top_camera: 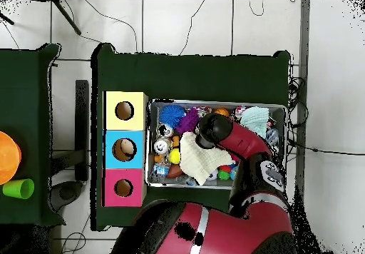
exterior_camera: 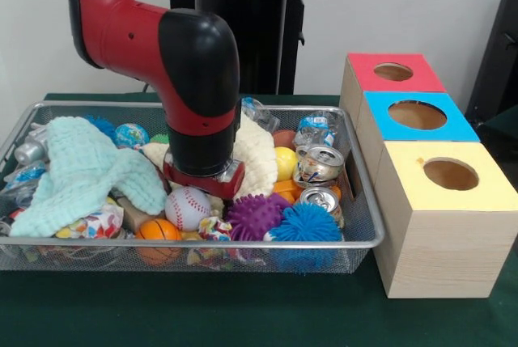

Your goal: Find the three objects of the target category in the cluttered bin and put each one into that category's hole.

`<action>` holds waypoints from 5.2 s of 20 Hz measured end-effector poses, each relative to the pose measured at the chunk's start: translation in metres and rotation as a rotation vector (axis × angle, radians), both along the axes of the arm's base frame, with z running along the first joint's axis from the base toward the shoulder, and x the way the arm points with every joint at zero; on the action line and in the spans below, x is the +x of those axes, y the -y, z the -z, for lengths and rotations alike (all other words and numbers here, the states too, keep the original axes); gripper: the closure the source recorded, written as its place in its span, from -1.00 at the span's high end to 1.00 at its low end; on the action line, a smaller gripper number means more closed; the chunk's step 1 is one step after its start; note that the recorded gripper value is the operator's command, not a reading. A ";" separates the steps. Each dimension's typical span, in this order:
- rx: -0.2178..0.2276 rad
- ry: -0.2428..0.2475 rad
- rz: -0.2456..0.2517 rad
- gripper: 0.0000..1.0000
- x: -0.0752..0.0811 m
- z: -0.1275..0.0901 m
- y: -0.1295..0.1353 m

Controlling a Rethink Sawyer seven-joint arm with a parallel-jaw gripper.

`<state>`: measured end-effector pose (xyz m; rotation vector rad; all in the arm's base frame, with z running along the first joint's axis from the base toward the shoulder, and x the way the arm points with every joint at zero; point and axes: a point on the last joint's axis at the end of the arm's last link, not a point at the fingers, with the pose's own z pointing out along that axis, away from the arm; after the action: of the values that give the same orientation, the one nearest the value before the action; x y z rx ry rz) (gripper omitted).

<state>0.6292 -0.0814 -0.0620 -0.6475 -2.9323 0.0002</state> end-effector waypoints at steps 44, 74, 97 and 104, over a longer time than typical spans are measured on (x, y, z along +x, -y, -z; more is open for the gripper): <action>-0.105 -0.008 0.003 -1.00 0.004 -0.016 0.005; -0.148 -0.029 0.117 -1.00 0.010 -0.029 0.016; -0.102 -0.106 0.154 -1.00 0.029 -0.103 0.031; -0.111 -0.088 0.185 -1.00 0.029 -0.127 0.063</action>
<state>0.6584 -0.1444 0.0649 -0.9086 -2.7935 0.1692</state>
